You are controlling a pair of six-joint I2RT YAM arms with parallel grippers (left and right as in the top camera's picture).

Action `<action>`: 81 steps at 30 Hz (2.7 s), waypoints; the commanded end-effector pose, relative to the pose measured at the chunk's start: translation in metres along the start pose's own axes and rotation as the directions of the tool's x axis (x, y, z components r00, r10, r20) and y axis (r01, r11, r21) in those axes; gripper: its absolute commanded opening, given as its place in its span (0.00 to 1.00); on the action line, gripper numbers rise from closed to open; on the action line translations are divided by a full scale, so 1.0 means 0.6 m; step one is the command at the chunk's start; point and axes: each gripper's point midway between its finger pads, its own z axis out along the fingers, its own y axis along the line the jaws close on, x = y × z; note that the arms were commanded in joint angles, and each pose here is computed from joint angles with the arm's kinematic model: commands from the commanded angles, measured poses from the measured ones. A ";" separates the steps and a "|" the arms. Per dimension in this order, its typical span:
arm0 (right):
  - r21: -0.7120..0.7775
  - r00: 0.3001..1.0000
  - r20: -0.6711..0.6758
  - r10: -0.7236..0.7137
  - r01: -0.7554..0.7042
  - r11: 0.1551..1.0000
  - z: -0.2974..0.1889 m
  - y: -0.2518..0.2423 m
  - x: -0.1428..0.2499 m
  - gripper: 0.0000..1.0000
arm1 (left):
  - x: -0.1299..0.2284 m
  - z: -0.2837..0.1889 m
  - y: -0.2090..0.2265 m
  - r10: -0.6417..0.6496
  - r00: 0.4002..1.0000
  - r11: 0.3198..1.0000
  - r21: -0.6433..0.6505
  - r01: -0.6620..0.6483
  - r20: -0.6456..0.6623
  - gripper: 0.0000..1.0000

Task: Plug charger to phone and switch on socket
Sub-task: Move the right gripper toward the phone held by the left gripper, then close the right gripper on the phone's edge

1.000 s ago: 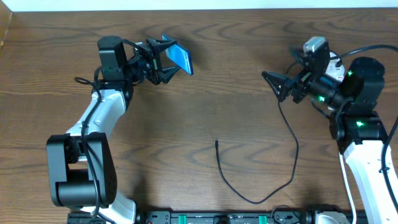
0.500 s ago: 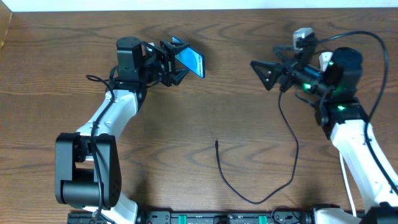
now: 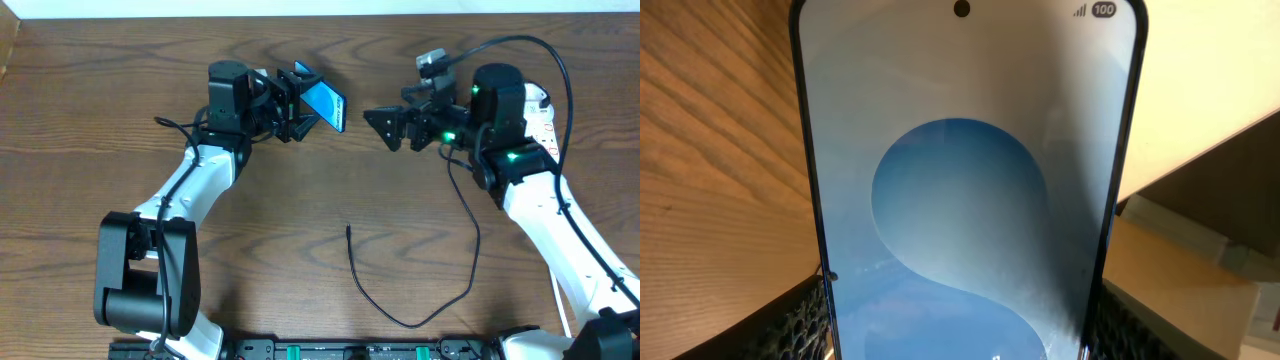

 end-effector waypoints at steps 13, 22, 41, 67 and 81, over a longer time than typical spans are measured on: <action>0.055 0.994 -0.058 -0.094 0.097 0.994 0.068 0.015 0.012 0.99 | 0.017 -0.004 -0.040 0.065 0.998 0.997 0.044 -0.065 -0.005 0.08; -0.009 0.989 -0.087 -0.120 0.119 0.993 0.105 0.042 0.038 0.99 | 0.018 -0.004 -0.040 -0.024 1.000 0.999 0.043 0.025 -0.011 0.07; 0.047 0.996 -0.078 -0.039 0.043 0.998 0.106 0.031 0.035 0.98 | 0.071 0.019 -0.034 -0.085 0.992 0.996 0.016 0.087 -0.096 0.07; 0.127 0.996 -0.084 -0.020 0.031 0.991 0.104 0.008 0.039 0.45 | 0.108 0.035 -0.045 -0.074 0.987 0.996 0.033 0.080 -0.144 0.07; 0.127 0.996 -0.083 -0.021 0.031 0.991 0.104 0.008 0.039 0.01 | 0.108 0.035 -0.045 -0.074 0.987 0.996 0.034 0.079 -0.143 0.08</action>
